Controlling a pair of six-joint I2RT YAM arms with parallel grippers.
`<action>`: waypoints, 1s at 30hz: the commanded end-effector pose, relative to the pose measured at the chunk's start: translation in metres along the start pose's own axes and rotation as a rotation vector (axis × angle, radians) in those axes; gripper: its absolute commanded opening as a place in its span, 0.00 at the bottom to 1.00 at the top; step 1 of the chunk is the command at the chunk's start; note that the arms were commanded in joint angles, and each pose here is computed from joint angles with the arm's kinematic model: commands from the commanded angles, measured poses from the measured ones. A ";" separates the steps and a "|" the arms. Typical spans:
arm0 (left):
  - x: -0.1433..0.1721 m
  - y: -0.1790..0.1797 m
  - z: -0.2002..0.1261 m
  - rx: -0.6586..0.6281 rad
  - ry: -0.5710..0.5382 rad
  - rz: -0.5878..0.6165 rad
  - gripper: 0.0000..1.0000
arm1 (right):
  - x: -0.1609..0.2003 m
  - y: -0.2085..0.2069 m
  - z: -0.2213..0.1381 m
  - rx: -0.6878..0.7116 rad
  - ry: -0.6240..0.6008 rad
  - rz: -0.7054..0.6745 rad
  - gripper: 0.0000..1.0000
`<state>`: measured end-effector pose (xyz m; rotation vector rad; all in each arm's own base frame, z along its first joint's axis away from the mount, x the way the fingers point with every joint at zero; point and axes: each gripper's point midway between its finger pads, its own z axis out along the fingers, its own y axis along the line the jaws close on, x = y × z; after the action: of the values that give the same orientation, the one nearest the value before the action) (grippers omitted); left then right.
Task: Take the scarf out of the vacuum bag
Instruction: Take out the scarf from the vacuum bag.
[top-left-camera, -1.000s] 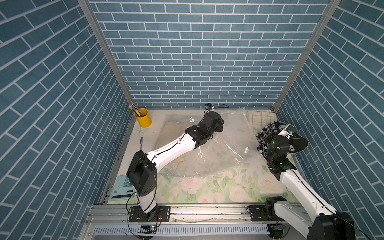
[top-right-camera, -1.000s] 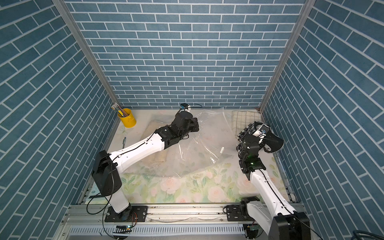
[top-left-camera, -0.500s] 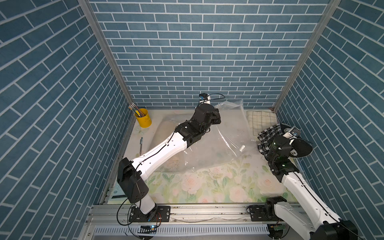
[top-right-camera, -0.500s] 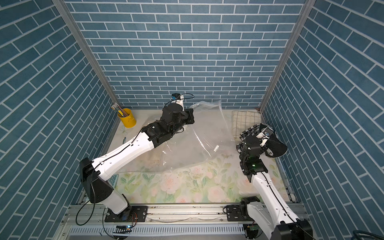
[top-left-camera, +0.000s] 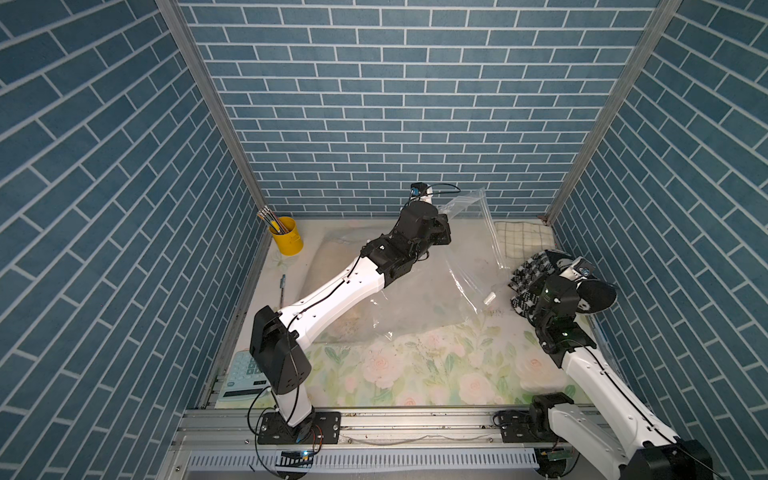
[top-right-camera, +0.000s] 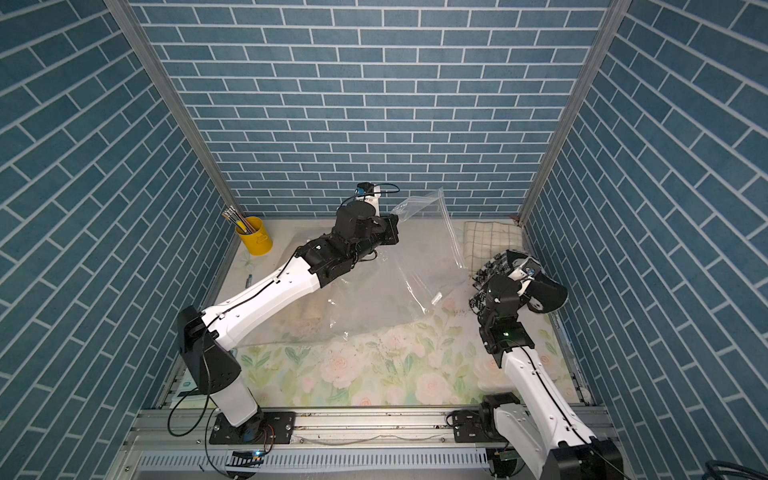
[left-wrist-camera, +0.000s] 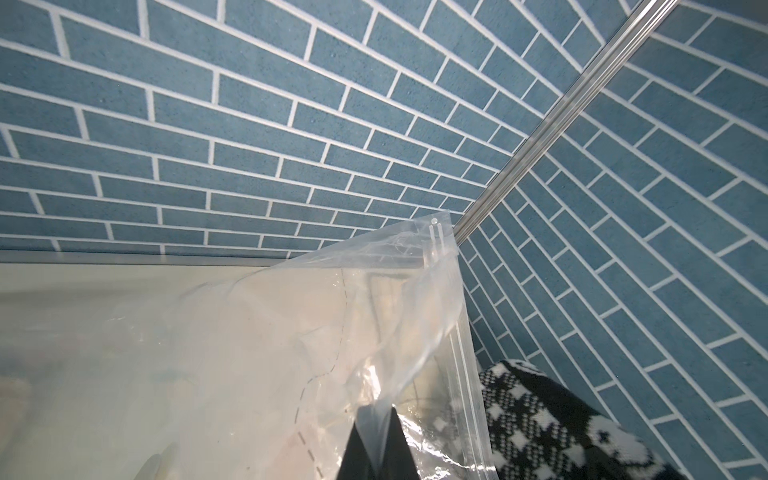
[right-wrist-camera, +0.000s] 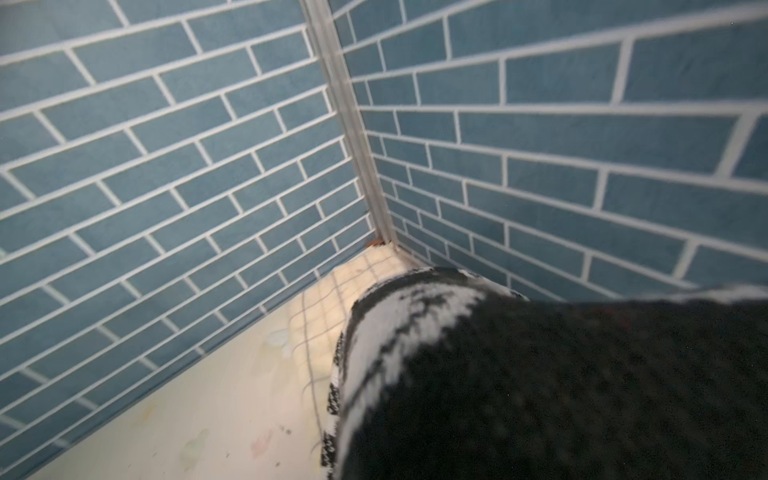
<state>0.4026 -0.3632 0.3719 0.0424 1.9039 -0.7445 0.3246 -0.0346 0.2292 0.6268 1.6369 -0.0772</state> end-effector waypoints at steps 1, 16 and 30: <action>-0.044 -0.019 -0.016 0.049 -0.094 -0.008 0.00 | 0.008 0.018 -0.010 -0.161 0.002 0.147 0.00; -0.068 -0.027 -0.028 0.055 -0.141 -0.013 0.00 | 0.124 0.019 -0.036 -0.261 0.454 0.276 0.00; -0.071 -0.023 -0.039 0.052 -0.155 -0.027 0.00 | 0.157 0.010 -0.064 -0.183 0.736 0.224 0.59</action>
<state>0.4018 -0.3516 0.4274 0.0114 1.8034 -0.7632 0.2746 0.0501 0.0966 0.7760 2.1110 0.5580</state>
